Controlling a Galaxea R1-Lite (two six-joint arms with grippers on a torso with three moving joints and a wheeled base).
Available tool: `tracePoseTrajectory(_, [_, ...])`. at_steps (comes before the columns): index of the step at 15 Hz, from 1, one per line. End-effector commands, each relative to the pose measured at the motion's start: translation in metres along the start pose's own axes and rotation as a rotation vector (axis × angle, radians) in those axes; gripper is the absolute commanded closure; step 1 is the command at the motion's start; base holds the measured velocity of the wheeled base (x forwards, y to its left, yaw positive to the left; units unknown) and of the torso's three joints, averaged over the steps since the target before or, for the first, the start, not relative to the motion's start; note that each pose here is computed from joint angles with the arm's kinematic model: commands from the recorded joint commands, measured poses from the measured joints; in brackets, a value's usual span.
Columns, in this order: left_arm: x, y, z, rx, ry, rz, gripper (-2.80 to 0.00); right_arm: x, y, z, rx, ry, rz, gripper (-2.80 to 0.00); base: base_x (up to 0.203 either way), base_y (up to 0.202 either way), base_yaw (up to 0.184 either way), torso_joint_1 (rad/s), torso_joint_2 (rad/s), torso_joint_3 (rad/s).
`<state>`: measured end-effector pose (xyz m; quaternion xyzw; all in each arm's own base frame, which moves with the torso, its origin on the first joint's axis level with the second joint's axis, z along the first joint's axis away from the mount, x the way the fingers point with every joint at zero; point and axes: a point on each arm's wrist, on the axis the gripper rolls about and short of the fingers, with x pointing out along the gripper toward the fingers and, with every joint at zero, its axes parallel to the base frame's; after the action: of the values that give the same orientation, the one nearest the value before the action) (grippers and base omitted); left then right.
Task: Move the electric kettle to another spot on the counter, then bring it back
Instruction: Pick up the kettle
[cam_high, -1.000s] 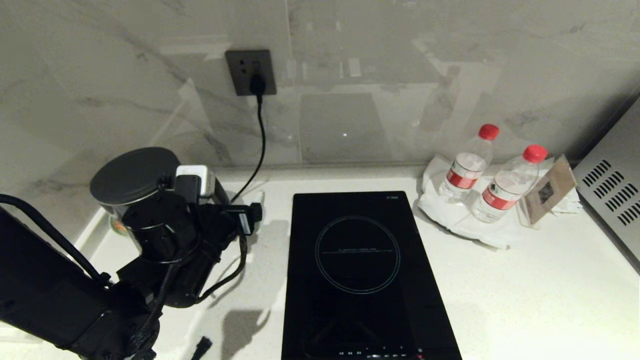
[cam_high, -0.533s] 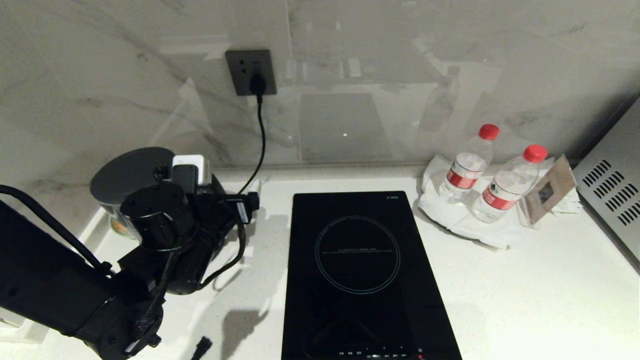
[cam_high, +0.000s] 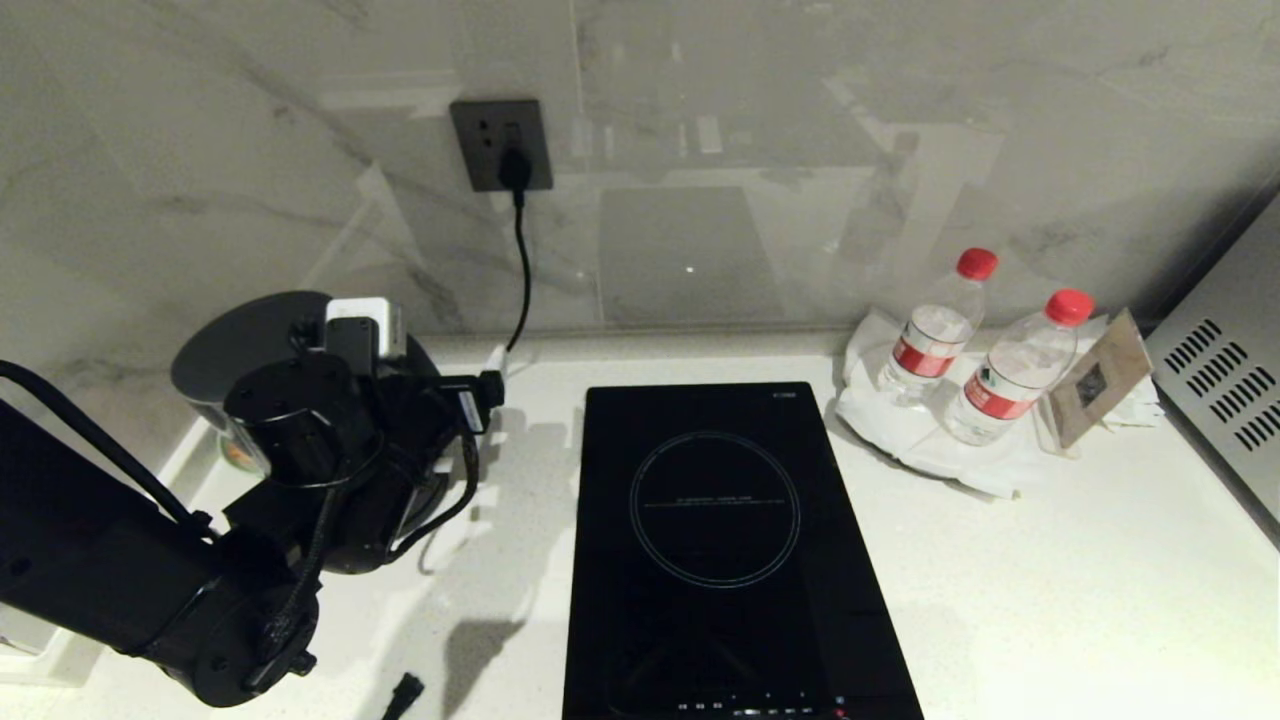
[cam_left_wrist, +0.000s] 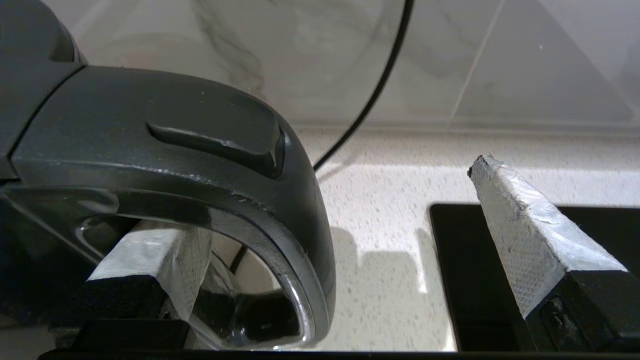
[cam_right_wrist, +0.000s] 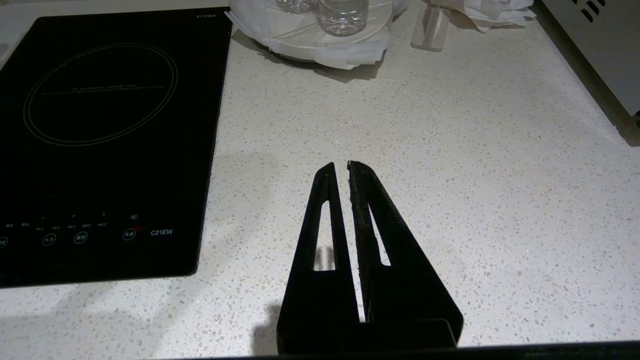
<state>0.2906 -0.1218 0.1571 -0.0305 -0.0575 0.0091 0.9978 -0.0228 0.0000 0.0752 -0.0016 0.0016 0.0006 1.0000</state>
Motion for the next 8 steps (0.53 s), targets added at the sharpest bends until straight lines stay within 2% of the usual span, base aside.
tracePoseTrajectory(1, [0.0020, 0.0006, 0.0009, -0.005, -0.011, 0.007, -2.80, 0.0000, 0.0000, 0.0000, 0.000, 0.000, 0.000, 0.00, 0.000, 0.000, 0.000, 0.000, 0.00, 0.000])
tracePoseTrajectory(4, [0.0001, 0.0010, -0.0012, -0.002, -0.002, 0.006, -2.80, 0.0000, 0.0000, 0.0000, 0.000, 0.000, 0.000, 0.00, 0.000, 0.000, 0.000, 0.000, 0.00, 0.000])
tracePoseTrajectory(5, [-0.0009, 0.0009, -0.0008, -0.003, -0.002, 0.004, 0.00, 0.0000, 0.0000, 0.0000, 0.000, 0.000, 0.000, 0.00, 0.000, 0.000, 0.000, 0.000, 0.00, 0.000])
tracePoseTrajectory(8, [-0.0025, 0.0001, -0.0004, -0.003, -0.001, 0.000, 0.00, 0.0000, 0.0000, 0.0000, 0.000, 0.000, 0.000, 0.00, 0.000, 0.000, 0.000, 0.000, 0.00, 0.000])
